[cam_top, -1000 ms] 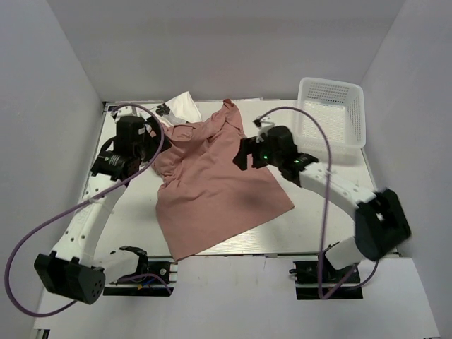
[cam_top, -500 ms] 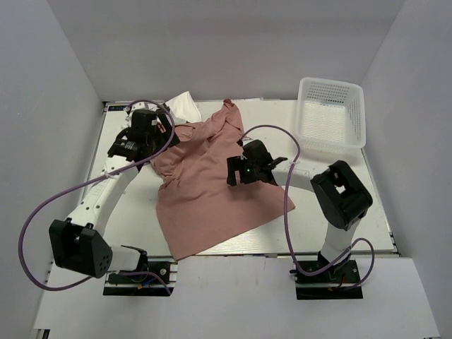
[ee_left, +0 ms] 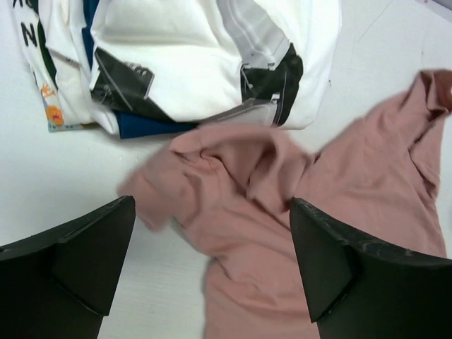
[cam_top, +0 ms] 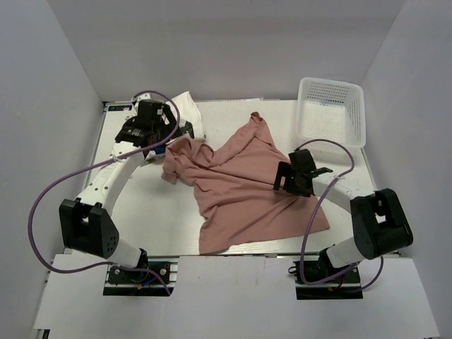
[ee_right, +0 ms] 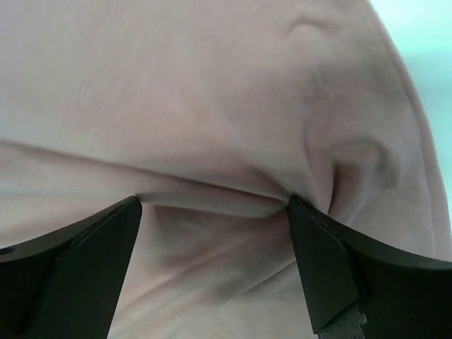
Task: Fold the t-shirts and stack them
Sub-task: Put the neatly folded tshirt into the corner of the board with the left arm
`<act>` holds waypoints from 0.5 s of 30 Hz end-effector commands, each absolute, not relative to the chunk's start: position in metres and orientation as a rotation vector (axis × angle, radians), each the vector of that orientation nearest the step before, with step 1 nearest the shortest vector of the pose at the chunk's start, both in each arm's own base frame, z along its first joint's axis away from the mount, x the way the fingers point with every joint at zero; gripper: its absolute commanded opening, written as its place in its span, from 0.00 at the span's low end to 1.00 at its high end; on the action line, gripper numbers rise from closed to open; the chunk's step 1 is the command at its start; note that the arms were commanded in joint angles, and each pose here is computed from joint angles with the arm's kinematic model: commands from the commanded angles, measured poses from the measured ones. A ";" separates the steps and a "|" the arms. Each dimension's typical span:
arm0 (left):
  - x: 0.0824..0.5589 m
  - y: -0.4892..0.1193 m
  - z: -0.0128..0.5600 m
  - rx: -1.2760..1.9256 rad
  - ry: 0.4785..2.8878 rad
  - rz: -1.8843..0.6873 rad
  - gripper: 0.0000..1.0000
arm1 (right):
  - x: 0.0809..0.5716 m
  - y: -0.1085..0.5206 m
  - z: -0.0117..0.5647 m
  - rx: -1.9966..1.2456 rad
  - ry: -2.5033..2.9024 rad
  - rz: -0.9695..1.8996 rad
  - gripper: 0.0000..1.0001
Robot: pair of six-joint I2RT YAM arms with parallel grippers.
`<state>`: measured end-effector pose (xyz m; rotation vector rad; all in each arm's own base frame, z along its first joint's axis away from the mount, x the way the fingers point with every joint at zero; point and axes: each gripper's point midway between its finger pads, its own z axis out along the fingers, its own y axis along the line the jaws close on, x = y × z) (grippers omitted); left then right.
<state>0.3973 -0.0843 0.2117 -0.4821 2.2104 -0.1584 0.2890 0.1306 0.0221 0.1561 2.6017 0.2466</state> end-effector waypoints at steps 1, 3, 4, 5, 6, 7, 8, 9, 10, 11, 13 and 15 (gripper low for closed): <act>0.417 -0.079 0.228 -0.456 2.171 -0.137 1.00 | 0.224 0.064 -0.012 0.252 2.842 -0.084 0.90; 0.426 -0.083 0.231 -0.437 2.171 -0.146 1.00 | 0.230 0.047 -0.006 0.298 2.809 -0.126 0.90; 0.432 -0.084 0.223 -0.422 2.192 -0.130 1.00 | 0.233 0.045 -0.003 0.305 2.804 -0.125 0.90; 0.435 -0.087 0.222 -0.405 2.201 -0.134 1.00 | 0.235 0.043 0.000 0.285 2.798 -0.119 0.90; 0.439 -0.087 0.221 -0.390 2.199 -0.129 1.00 | 0.239 0.051 0.002 0.271 2.800 -0.047 0.90; 0.444 -0.091 0.222 -0.356 2.199 -0.138 1.00 | 0.243 0.058 0.009 0.235 2.781 0.006 0.90; 0.453 -0.098 0.217 -0.323 2.204 -0.167 1.00 | 0.254 0.065 0.019 0.168 2.729 0.060 0.90; 0.457 -0.101 0.212 -0.299 2.209 -0.172 1.00 | 0.255 0.082 0.026 0.115 2.720 0.185 0.90; 0.465 -0.102 0.214 -0.289 2.195 -0.173 1.00 | 0.265 0.089 0.043 0.053 2.657 0.230 0.90; 0.476 -0.107 0.219 -0.273 2.165 -0.192 1.00 | 0.269 0.093 0.057 0.029 2.611 0.262 0.90; 0.493 -0.107 0.199 -0.284 2.192 -0.159 1.00 | 0.280 0.102 0.084 -0.026 2.536 0.283 0.90; 0.509 -0.106 0.196 -0.311 2.203 -0.119 1.00 | 0.278 0.118 0.100 -0.083 2.490 0.373 0.90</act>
